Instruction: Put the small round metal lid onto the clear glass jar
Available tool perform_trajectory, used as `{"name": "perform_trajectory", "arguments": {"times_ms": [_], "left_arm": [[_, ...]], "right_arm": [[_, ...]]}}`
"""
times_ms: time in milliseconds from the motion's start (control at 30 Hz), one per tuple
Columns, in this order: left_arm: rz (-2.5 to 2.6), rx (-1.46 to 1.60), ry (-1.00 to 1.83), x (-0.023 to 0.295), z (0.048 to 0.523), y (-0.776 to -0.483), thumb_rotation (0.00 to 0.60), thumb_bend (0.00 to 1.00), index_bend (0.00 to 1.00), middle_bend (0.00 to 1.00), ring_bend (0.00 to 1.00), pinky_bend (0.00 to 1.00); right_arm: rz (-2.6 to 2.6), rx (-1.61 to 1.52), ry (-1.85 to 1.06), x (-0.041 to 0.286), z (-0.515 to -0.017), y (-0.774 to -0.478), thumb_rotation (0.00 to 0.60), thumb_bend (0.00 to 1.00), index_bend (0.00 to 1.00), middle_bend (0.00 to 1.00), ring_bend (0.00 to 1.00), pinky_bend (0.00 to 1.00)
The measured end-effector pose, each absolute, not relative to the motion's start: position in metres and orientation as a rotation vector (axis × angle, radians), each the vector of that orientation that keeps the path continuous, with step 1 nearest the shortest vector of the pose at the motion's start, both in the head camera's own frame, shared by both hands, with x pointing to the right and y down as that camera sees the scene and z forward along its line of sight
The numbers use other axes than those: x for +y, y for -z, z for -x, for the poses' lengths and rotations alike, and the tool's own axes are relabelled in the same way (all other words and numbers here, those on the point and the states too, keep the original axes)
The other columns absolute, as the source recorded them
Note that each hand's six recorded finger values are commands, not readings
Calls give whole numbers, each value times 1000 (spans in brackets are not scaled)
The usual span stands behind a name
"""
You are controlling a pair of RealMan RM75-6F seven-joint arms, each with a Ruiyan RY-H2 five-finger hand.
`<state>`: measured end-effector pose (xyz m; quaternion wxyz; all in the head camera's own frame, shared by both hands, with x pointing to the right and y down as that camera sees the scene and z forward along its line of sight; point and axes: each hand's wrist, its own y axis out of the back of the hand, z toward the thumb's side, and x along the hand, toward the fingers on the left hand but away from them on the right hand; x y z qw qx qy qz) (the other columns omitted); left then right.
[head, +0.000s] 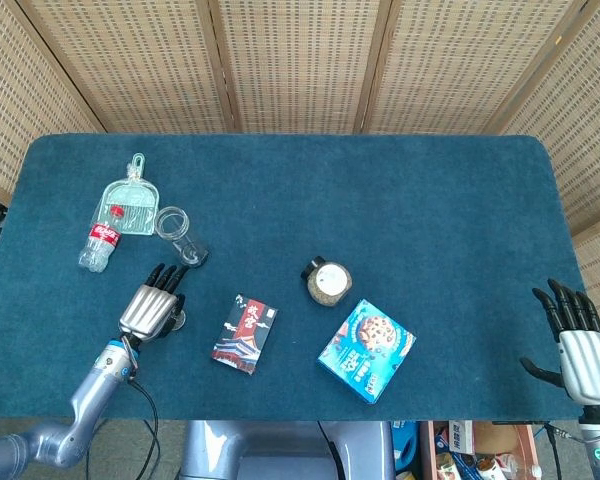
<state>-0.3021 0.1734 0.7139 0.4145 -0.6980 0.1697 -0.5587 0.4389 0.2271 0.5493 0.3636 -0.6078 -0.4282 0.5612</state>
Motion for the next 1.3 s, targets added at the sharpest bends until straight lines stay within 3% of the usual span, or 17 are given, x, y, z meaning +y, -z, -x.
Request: {"name": "perform_trajectory", "arguments": {"times_ms": [767, 1067, 1300], "left_arm": [[1740, 467, 1388, 172, 307, -707, 600, 416, 601, 0, 0, 0], [1706, 560, 1282, 158, 302, -664, 600, 416, 601, 0, 0, 0], [1696, 640, 1189, 145, 297, -613, 600, 416, 602, 0, 0, 0]], "right_arm": [[1571, -1116, -1440, 227, -440, -548, 600, 50, 119, 0, 0, 7], [1570, -1117, -1439, 228, -440, -547, 600, 49, 119, 0, 0, 7], [1570, -1117, -1438, 228, -440, -546, 600, 49, 119, 0, 0, 6]]}}
